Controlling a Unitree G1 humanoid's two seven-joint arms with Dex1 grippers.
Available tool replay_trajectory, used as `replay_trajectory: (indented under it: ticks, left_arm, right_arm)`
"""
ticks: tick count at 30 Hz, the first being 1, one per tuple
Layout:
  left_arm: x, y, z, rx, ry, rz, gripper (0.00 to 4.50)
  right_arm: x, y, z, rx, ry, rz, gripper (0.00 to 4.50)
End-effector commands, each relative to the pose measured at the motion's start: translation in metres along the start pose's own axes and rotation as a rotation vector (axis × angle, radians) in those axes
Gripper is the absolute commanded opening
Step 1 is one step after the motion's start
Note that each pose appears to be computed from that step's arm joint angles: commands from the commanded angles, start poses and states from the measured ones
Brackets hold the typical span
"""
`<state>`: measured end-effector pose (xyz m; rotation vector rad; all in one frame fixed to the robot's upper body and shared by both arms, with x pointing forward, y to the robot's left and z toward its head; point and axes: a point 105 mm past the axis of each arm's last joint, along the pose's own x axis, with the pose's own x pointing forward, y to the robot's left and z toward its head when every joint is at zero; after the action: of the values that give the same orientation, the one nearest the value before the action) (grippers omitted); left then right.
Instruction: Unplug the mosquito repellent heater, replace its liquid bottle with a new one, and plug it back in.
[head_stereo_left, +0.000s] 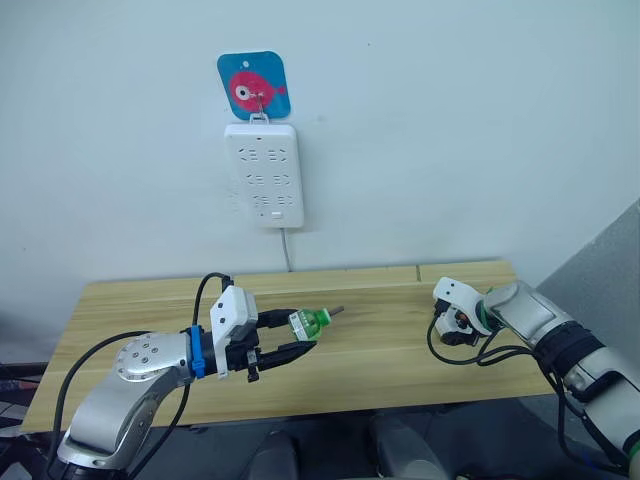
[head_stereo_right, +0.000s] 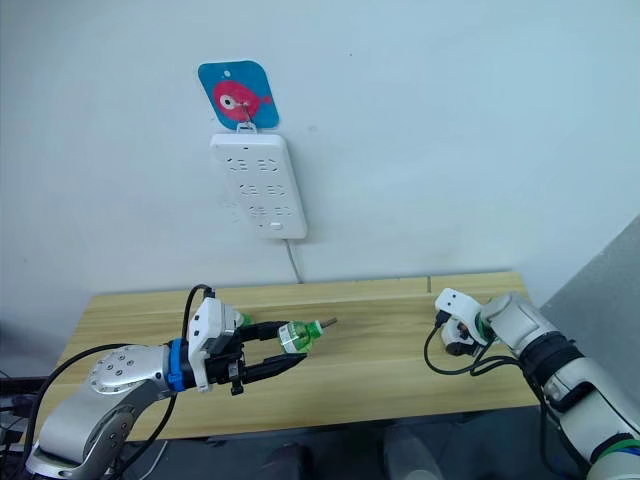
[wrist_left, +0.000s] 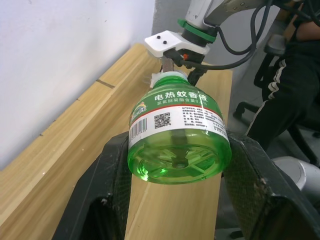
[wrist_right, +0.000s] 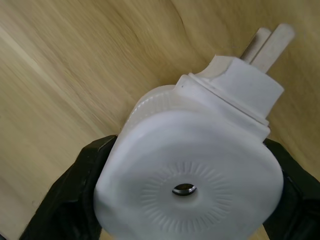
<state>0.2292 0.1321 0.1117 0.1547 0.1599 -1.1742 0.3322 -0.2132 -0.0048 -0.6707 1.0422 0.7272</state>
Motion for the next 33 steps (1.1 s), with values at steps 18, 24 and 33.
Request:
replay_trajectory:
  ticks: [18, 24, 33]
  left_arm:
    - [0.020, 0.019, 0.038, 0.125, -0.292, 0.158, 2.24]
    - [0.026, 0.026, 0.058, 0.247, -0.364, 0.198, 2.24]
    - [0.031, 0.026, 0.073, 0.275, -0.392, 0.221, 2.24]
  right_arm:
    - [-0.173, 0.089, 0.097, 0.216, -0.970, 0.298, 4.42]
    - [-0.167, 0.115, 0.133, 0.508, -1.159, 0.469, 4.42]
    - [-0.164, 0.117, 0.171, 0.611, -1.235, 0.542, 4.42]
